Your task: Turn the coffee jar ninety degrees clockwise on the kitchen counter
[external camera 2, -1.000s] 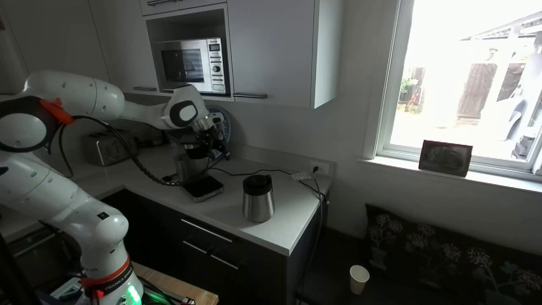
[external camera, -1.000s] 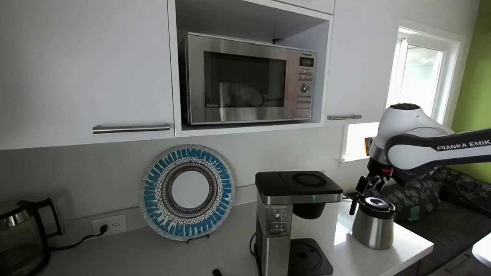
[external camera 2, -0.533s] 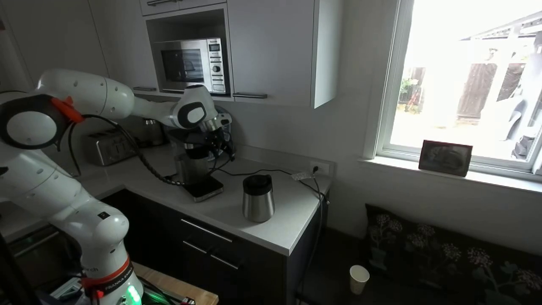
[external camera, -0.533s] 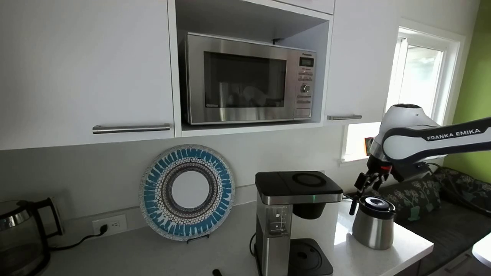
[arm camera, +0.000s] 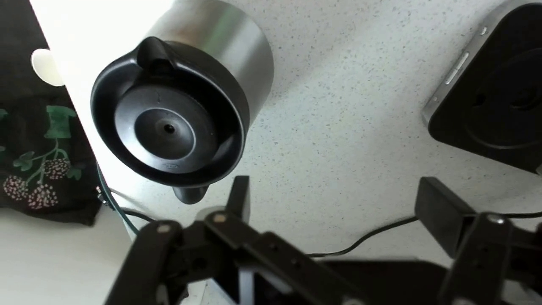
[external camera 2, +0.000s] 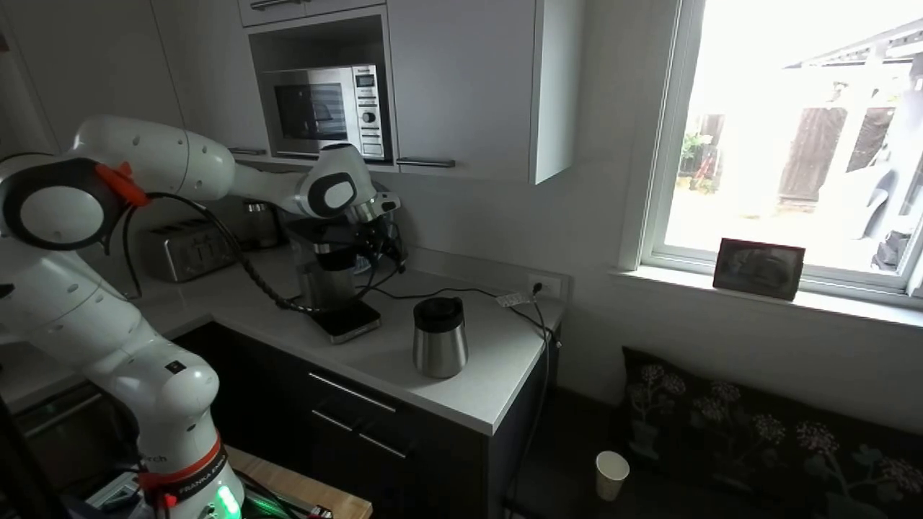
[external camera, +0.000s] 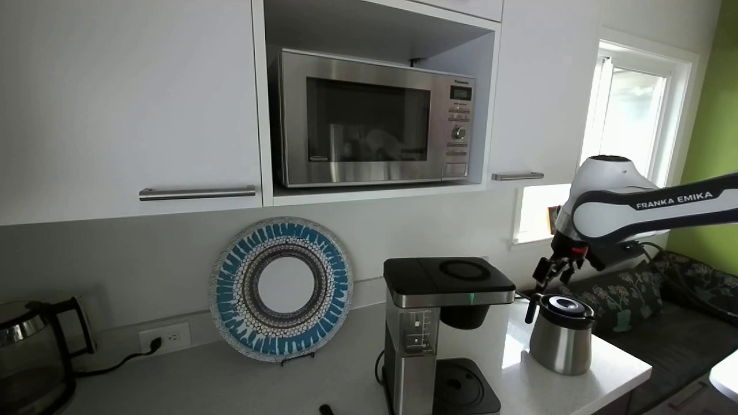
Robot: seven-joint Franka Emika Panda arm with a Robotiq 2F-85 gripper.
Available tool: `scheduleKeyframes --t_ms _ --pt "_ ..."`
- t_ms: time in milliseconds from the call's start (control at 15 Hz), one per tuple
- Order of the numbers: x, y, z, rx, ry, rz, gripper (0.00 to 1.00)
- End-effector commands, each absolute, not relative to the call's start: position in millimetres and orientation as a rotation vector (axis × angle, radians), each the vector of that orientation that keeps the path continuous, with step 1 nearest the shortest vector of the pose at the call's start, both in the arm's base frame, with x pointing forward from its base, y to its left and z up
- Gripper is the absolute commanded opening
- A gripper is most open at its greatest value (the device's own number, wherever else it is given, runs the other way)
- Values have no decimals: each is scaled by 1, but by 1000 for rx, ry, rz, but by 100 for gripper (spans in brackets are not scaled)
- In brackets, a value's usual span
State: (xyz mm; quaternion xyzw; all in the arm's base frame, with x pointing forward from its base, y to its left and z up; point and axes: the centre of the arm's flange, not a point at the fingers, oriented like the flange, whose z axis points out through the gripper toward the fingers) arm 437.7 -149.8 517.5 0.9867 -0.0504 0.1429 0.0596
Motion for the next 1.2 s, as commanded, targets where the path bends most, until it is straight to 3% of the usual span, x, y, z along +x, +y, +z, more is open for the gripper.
scheduleKeyframes --t_ms 0,1133 --pt "469 -182 510 2988 -164 401 100" --pt "552 -301 461 2986 -543 280 100"
